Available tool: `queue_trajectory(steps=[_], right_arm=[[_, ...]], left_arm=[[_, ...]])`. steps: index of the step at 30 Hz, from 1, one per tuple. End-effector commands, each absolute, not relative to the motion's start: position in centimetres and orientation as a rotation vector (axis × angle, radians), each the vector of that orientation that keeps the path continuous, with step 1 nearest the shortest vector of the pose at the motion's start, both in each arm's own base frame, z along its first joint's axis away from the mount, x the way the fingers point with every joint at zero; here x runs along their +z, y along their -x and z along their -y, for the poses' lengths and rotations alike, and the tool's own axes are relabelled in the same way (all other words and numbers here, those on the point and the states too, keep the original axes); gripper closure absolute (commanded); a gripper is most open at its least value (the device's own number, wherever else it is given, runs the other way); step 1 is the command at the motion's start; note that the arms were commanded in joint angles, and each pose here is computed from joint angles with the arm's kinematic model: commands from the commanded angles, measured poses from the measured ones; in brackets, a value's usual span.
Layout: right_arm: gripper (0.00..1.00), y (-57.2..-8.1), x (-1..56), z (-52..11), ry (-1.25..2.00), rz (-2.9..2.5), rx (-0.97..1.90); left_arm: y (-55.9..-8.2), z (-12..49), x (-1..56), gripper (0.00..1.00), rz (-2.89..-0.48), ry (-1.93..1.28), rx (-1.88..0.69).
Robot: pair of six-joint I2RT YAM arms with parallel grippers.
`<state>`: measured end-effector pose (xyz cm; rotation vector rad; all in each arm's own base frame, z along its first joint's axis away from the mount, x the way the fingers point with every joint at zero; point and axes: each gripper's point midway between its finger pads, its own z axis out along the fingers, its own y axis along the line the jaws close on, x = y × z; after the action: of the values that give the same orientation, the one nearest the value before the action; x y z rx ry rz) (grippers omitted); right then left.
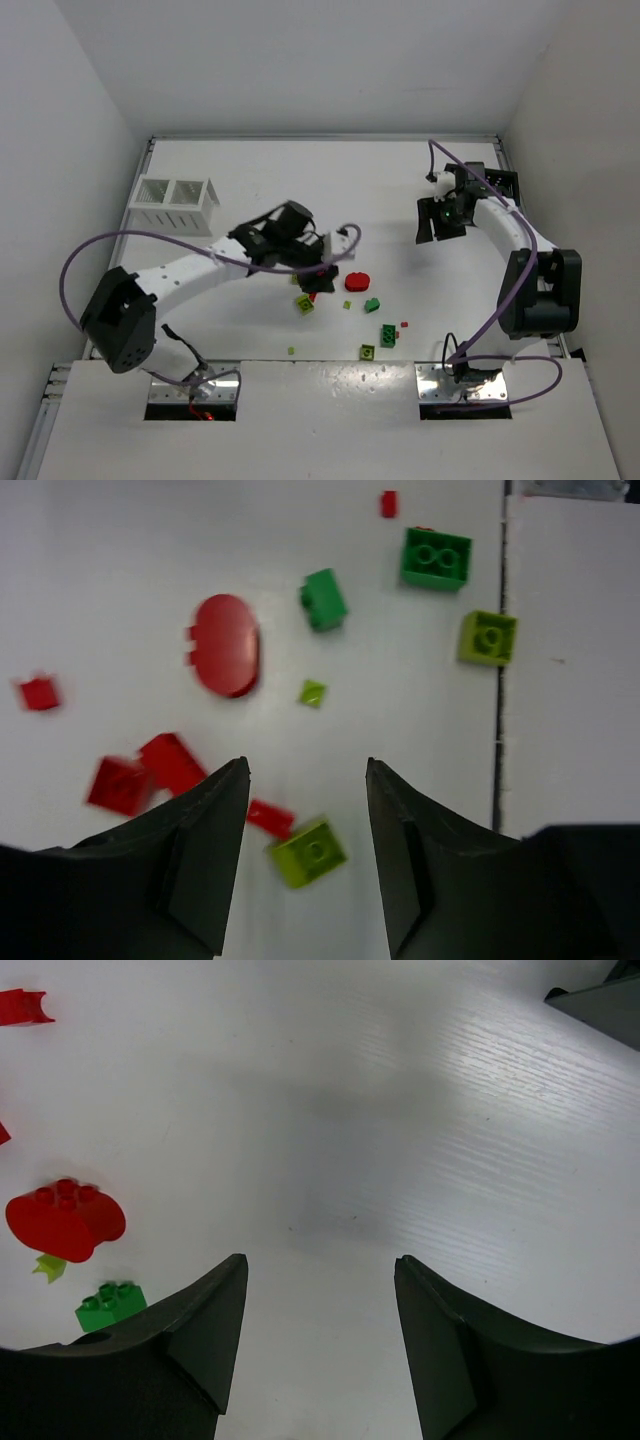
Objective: Sort the legos into containers by color
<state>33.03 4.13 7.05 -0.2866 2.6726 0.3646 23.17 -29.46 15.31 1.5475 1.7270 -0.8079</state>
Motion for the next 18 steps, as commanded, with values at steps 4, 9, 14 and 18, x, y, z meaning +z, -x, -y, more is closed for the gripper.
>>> queue_trajectory(steps=[4, 9, 14, 18], right_arm=[[0.38, -34.2, 8.1, -3.0, 0.255, -2.623, 0.268], [0.38, -34.4, 7.8, -3.0, 0.254, -2.632, 0.27], [0.38, -34.4, 7.8, -3.0, 0.254, -2.632, 0.27], [0.38, -34.4, 8.0, -3.0, 0.254, -2.632, 0.27]], left_arm=[[-18.8, 37.4, 12.2, 0.5, -1.8, -1.453, -0.775], [-16.7, 40.8, 10.5, 0.5, -1.809, -1.481, -0.803], [-17.8, 42.8, 9.2, 0.5, -1.84, -1.46, -0.772], [-19.5, 43.5, 7.9, 0.5, -1.867, -1.45, -0.736]])
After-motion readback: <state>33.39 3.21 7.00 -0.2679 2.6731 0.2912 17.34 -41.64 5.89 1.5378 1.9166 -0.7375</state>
